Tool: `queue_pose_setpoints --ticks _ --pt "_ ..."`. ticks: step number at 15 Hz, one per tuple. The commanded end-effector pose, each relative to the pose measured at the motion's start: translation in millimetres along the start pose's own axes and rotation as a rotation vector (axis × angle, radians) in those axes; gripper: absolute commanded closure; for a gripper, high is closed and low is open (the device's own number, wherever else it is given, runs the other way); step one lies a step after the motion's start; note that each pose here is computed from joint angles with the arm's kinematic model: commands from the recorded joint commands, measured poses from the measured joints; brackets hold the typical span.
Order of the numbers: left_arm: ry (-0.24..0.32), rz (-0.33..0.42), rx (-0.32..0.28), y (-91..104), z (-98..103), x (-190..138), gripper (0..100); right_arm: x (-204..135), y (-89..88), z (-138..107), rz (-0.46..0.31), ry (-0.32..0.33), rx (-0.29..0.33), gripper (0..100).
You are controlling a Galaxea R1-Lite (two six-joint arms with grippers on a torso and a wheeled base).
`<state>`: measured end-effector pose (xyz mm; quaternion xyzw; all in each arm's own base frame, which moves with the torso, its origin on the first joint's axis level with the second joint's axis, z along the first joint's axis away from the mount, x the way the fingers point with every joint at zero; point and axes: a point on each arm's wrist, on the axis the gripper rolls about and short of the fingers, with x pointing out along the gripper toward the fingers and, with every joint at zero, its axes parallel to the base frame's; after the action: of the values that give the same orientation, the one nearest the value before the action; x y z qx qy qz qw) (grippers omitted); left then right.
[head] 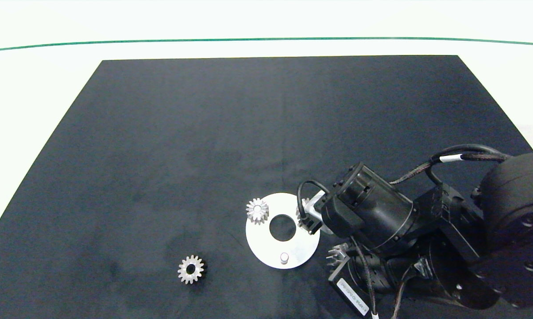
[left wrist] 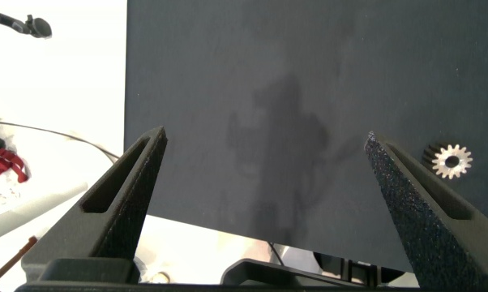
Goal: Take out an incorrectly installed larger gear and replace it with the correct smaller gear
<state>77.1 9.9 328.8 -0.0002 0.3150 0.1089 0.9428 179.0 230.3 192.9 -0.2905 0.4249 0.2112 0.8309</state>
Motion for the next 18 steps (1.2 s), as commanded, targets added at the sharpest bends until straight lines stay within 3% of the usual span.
queue_pose_setpoints --ticks 1,9,15,16,18 --pt "0.01 0.001 0.0 -0.2 0 1 0 8 -1.4 -12 0.001 0.031 0.001 100" --pt "0.015 0.0 0.002 -0.4 0 2 0 22 -17.7 -30 0.007 0.083 0.053 100" --pt "0.015 0.0 0.002 -0.4 -1 2 0 20 -19.4 -29 0.007 0.064 0.063 100" --pt "0.015 0.0 0.002 -0.4 -1 2 0 20 -19.4 -29 0.007 0.064 0.063 0" --pt "0.015 -0.001 0.003 -0.5 -1 2 0 16 -20.9 -30 0.01 0.051 0.068 0"
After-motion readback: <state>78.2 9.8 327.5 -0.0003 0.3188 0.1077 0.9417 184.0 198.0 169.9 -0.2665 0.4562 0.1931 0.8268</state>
